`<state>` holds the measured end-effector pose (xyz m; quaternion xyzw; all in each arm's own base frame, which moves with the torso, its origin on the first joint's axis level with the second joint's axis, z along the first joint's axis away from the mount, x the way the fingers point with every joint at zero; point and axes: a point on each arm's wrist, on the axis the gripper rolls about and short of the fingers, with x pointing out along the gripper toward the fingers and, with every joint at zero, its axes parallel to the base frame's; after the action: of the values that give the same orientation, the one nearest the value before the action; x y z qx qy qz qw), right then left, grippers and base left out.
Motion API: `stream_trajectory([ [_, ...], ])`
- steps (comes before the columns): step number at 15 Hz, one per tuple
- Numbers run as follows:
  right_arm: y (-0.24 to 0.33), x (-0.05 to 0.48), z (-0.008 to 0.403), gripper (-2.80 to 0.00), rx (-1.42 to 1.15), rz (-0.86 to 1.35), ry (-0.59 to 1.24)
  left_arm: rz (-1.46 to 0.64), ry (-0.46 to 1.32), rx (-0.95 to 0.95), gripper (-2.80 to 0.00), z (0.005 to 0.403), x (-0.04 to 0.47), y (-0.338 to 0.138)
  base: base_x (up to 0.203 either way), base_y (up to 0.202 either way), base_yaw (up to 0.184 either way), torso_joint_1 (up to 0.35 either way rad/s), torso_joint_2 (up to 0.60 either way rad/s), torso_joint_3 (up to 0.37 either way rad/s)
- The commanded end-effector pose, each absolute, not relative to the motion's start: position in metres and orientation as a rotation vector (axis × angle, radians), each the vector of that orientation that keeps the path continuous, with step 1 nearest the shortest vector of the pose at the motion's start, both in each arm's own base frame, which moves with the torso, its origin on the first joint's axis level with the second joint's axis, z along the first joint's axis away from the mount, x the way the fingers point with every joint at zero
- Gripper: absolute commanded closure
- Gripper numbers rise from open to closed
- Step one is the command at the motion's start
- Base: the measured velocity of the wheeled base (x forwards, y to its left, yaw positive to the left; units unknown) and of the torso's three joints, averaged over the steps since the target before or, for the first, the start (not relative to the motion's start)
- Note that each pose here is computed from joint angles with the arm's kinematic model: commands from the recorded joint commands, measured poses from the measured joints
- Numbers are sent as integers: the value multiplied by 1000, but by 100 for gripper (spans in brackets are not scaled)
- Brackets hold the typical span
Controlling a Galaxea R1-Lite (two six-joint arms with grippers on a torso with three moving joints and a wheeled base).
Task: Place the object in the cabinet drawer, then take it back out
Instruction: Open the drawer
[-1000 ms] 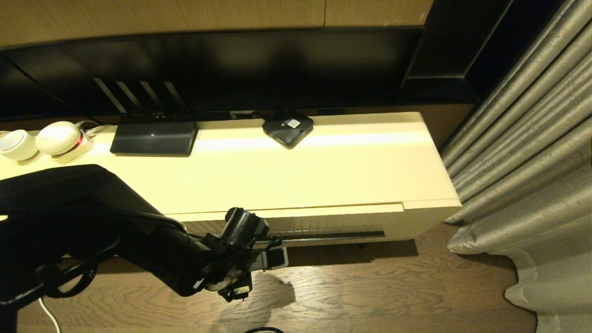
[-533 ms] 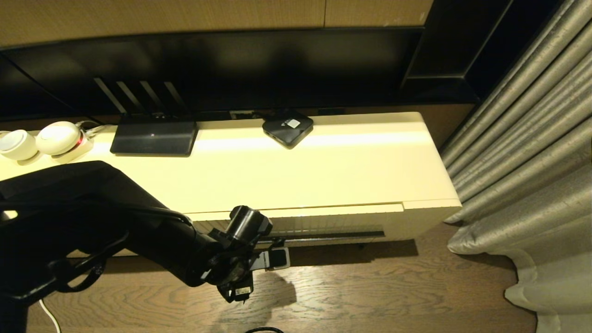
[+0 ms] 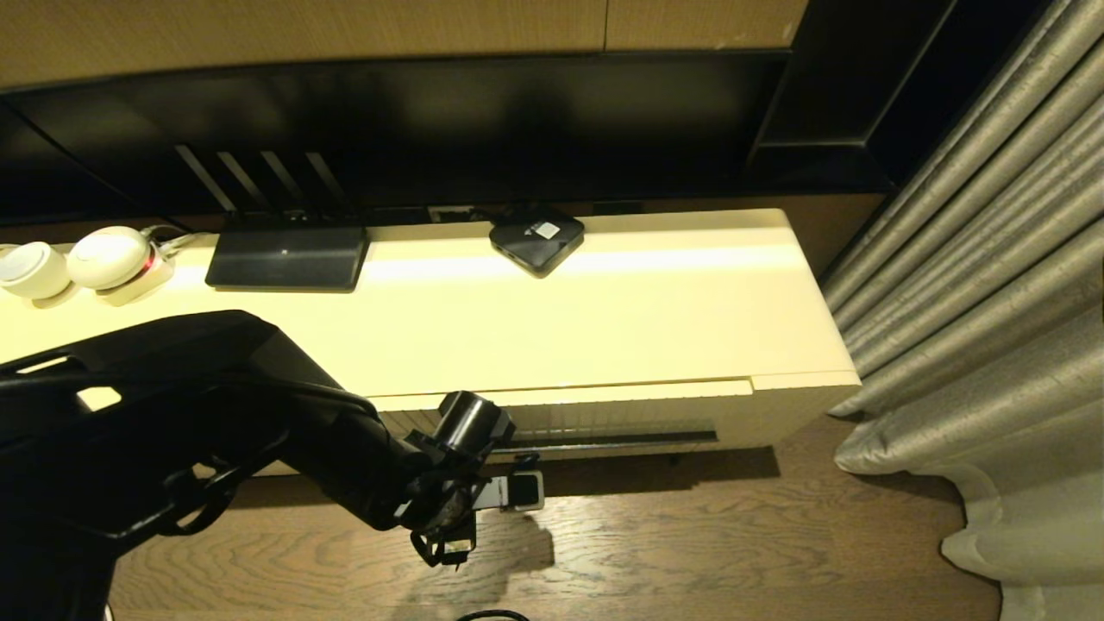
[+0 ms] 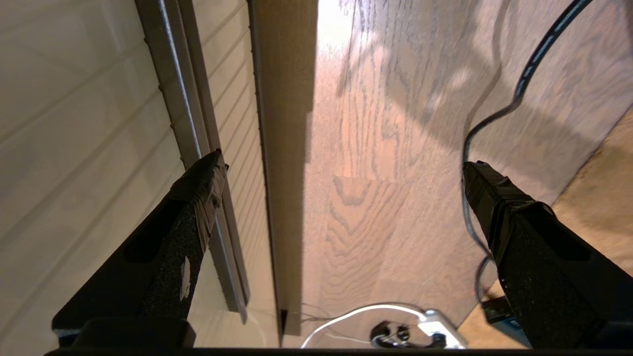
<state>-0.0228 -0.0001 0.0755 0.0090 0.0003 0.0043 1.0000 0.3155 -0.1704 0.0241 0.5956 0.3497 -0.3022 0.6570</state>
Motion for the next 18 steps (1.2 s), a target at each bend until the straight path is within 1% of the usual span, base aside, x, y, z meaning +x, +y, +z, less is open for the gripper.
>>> stream_trajectory([
  [1, 0, -23, 76, 0, 18, 9, 2, -686, 798, 1365, -280, 19, 320, -170, 0, 0, 0, 0, 0, 0],
  [4, 0, -23, 76, 0, 18, 9, 2, -665, 794, 1401, -280, 18, 324, -172, 0, 0, 0, 0, 0, 0],
  [18, 0, -23, 76, 0, 18, 9, 2, -634, 773, 1391, -280, 17, 345, -177, 0, 0, 0, 0, 0, 0],
])
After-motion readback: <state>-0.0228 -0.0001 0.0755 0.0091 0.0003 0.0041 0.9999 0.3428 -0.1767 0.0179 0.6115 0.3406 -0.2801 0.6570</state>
